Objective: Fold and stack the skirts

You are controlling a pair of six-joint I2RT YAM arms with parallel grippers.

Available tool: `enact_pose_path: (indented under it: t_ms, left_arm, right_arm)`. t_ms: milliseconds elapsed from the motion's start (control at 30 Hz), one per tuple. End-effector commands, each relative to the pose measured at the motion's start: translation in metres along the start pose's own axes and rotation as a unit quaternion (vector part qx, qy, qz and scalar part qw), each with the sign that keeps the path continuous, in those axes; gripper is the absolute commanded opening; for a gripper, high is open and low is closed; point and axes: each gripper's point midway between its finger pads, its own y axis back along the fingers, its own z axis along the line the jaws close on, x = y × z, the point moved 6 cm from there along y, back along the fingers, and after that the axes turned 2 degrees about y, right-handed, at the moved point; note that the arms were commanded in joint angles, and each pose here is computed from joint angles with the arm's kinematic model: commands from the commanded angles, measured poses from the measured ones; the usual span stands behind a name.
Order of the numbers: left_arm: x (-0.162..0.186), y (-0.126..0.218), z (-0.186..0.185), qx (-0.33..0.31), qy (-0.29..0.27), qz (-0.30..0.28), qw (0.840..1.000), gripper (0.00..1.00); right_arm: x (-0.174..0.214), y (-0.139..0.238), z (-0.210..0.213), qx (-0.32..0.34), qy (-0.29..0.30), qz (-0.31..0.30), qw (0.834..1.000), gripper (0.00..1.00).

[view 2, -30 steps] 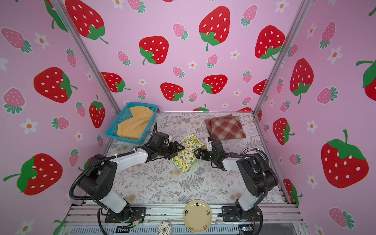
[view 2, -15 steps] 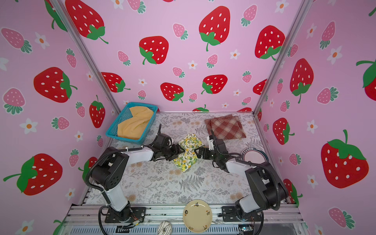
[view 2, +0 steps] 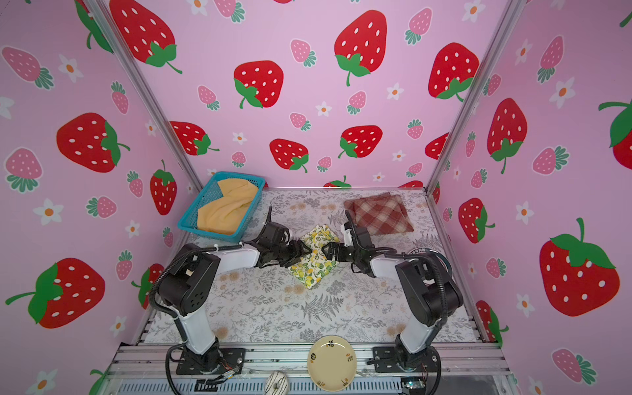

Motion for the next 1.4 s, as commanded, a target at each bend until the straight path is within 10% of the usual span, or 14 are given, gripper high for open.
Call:
enact_pose_path:
  t_ms: [0,600,1000,1367]
  left_arm:
    - [0.002,-0.011,0.026,-0.047,0.017,0.011,0.999,0.73]
    - [-0.039,-0.034,0.036,-0.06,0.022,0.027,0.998,0.72]
    - [-0.032,0.03,-0.028,0.047,-0.007,0.002,0.999,0.73]
    - [-0.009,0.037,-0.006,0.036,-0.008,0.008,0.999,0.73]
  right_arm:
    - [0.006,0.0,-0.003,0.002,-0.008,-0.01,1.0,1.0]
    - [0.067,0.007,0.044,0.018,-0.016,0.004,1.0,1.0]
    - [0.016,0.048,0.067,0.072,0.072,-0.055,0.993,1.0]
    - [0.005,0.04,0.024,0.146,0.087,-0.019,0.985,1.0]
